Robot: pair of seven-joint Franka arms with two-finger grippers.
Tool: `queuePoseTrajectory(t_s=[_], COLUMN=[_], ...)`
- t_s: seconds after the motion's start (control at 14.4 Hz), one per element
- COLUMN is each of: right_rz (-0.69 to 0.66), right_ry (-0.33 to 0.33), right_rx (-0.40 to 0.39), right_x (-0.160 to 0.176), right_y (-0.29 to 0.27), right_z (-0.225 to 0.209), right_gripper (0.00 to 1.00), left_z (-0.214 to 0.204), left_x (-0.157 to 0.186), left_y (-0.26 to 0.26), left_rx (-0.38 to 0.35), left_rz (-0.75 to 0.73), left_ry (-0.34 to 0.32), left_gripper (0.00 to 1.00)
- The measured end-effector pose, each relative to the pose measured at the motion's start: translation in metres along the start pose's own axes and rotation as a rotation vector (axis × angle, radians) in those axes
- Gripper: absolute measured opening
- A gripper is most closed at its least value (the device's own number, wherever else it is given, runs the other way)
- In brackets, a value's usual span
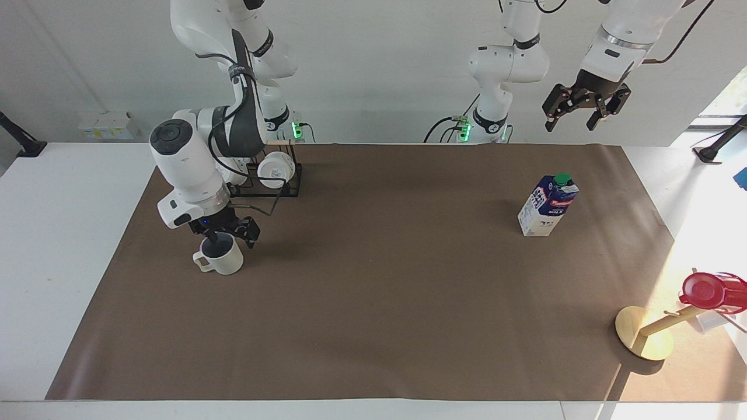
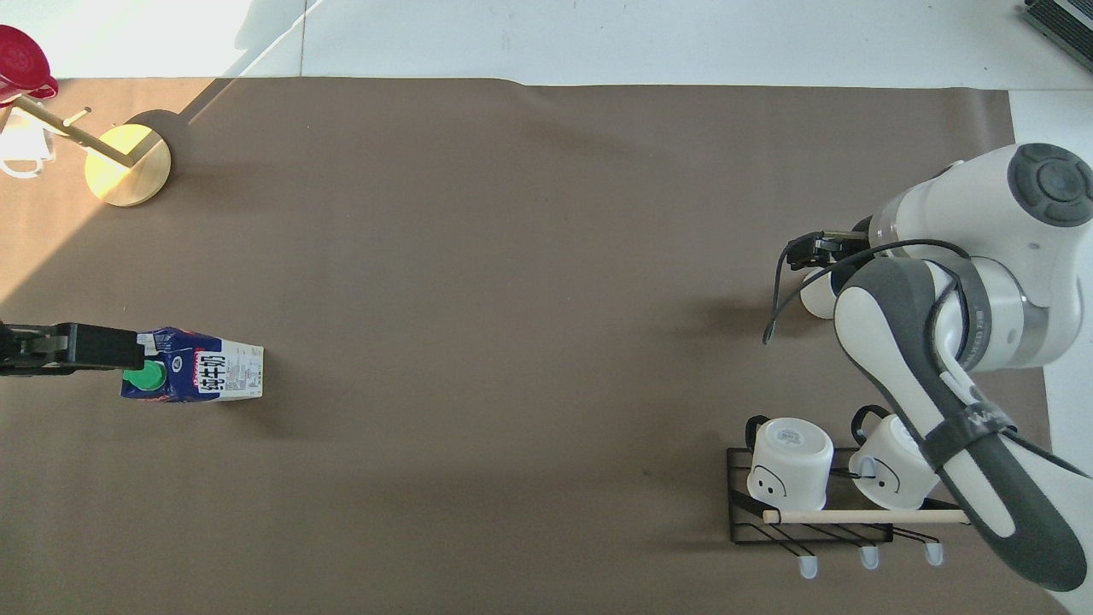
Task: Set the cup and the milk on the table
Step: 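Reach the right gripper down to the white mug and grasp it, then carry the white mug with the right gripper toward the table center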
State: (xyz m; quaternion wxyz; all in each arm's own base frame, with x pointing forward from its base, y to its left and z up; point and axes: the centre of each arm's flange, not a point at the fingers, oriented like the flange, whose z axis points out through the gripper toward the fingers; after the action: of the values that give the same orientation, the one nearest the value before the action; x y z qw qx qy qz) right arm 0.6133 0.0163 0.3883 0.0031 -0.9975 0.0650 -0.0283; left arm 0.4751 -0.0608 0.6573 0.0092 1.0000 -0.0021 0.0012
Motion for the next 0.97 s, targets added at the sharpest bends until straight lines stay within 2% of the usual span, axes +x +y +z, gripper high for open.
queuePoseTrajectory(t_s=[0.21,0.49,0.63,0.69,0.76,0.83,0.97], right_rz=[-0.032,-0.037,-0.038,-0.039,-0.039,-0.039,-0.039], right_ry=[0.011,-0.001,0.000,0.000,0.000,0.000,0.001], right_rx=[0.001,-0.001,0.000,0.000,0.000,0.000,0.000], right_x=[-0.013,-0.018,-0.018,-0.019,-0.019,-0.019,-0.018], right_y=[0.011,0.014,0.013,0.013,0.013,0.013,0.013], right_z=[0.033,0.042,0.041,0.041,0.041,0.041,0.041], right_gripper=[1.00,1.00,0.83,0.83,0.78,0.68,0.40], left_z=[0.000,0.000,0.000,0.000,0.000,0.000,0.000], left_x=[0.000,0.000,0.000,0.000,0.000,0.000,0.000], left_y=[0.000,0.000,0.000,0.000,0.000,0.000,0.000], left_rx=[0.000,0.000,0.000,0.000,0.000,0.000,0.000], left_rz=[0.000,0.000,0.000,0.000,0.000,0.000,0.000], left_ry=[0.000,0.000,0.000,0.000,0.000,0.000,0.000], left_gripper=[1.00,1.00,1.00,1.00,1.00,1.00,1.00])
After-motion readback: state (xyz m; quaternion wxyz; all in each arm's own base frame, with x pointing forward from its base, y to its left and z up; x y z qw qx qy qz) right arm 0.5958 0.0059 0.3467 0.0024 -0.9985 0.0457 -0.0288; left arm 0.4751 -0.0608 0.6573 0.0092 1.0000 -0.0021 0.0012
